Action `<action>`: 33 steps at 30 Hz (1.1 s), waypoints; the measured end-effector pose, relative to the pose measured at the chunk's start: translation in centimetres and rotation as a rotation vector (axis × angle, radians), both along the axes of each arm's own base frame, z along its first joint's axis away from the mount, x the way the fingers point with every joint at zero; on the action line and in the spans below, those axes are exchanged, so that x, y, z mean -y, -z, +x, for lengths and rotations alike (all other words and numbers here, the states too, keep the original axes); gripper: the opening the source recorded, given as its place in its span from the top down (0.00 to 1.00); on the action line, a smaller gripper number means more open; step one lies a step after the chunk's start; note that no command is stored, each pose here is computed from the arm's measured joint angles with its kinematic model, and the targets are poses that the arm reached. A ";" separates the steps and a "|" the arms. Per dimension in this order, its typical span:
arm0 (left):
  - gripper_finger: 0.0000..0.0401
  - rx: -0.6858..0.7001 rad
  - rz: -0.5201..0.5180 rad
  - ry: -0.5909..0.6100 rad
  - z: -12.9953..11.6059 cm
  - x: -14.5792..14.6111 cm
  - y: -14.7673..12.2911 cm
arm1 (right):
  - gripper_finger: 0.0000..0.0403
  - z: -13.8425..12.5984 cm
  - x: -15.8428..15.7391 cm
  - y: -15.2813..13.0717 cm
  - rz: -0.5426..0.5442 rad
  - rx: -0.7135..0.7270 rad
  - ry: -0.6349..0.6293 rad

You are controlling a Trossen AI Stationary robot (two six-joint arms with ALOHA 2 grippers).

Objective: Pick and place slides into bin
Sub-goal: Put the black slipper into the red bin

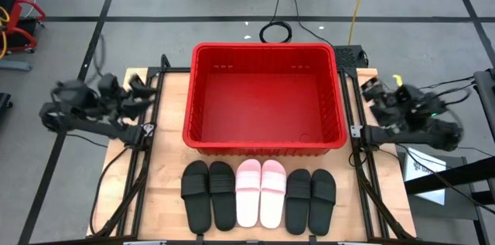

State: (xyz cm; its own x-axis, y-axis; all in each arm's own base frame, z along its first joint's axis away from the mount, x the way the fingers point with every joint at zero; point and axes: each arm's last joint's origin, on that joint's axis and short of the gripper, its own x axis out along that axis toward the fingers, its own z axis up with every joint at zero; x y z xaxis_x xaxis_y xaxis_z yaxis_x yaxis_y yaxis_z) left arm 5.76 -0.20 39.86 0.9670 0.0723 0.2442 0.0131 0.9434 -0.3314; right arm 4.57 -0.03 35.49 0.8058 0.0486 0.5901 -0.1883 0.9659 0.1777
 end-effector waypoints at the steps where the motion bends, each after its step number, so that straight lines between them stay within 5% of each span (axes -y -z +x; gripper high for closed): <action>1: 0.49 -0.011 0.020 -0.011 0.2 0.0 -1.2 | 0.50 0.0 0.0 -1.1 -0.003 -0.017 0.010; 11: 0.49 -0.061 0.094 -0.026 2.3 0.3 -11.5 | 0.50 1.6 0.1 -13.3 -0.045 -0.112 0.035; 20: 0.49 -0.095 0.128 -0.030 3.7 0.5 -17.3 | 0.50 4.6 0.1 -22.1 -0.101 -0.190 -0.024; 28: 0.49 -0.126 0.155 -0.034 5.2 0.7 -20.9 | 0.50 7.7 0.3 -26.8 -0.109 -0.283 -0.021; 33: 0.49 -0.129 0.165 -0.032 6.0 0.6 -21.3 | 0.50 9.6 0.6 -26.9 -0.115 -0.286 -0.075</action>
State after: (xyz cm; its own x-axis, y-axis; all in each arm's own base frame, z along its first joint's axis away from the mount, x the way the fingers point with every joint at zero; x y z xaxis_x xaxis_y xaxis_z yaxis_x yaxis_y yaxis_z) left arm 11.74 -0.76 61.17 0.9890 0.0726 0.1291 -0.0501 0.9842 -0.1696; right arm 14.19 -0.64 62.42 0.9301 0.1672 0.3271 -0.2178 0.9680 0.1245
